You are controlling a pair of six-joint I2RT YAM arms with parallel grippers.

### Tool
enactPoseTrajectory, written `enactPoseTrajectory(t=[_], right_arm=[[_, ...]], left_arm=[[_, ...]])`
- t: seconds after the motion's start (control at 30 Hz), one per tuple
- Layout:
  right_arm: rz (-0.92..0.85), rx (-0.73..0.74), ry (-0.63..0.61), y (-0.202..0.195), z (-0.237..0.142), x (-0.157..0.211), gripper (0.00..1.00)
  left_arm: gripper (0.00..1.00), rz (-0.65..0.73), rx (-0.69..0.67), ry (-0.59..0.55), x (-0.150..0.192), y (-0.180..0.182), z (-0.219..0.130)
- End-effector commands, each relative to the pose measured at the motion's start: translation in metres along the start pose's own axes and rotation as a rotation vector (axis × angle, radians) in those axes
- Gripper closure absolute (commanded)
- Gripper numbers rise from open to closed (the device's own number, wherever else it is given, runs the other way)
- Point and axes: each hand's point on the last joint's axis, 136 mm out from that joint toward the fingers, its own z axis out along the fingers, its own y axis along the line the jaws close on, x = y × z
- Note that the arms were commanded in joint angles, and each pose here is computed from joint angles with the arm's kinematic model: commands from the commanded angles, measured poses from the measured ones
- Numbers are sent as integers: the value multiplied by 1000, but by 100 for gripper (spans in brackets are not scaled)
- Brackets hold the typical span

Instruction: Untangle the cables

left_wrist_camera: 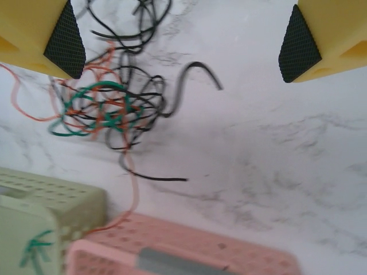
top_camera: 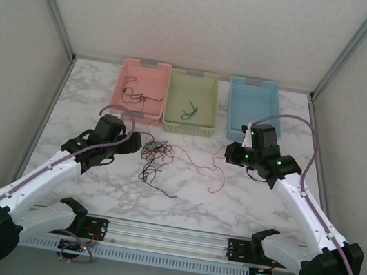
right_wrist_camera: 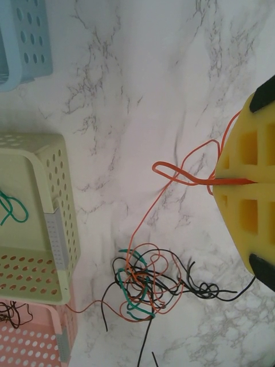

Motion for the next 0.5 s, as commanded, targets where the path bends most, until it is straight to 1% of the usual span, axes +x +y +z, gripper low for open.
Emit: enactPoseTrajectory(t=[0.0,0.07,0.17,0.3,0.4,0.47], right_arm=[[-5,-38,-19,10,-4,-9,100],[-6,-39,-19,11,-5,-8,100],[-6,-41,-24,11,-8,-9,100],[-9,-39,-25,12,-9,-9,100],[-7,-41,-24,11,-10,-8,100],[-6,-44,-26,12,-11,-8,100]], left_arm=[[11,-72,32,-10,-4,-2,13],[11,-68,36,17,-1,-5,23],[17,-64,56,56,6,-11,38],[21,-57,50,62,3,-14,48],[26,-47,29,58,1,-10,54],[32,-56,31,68,2,-10,58]])
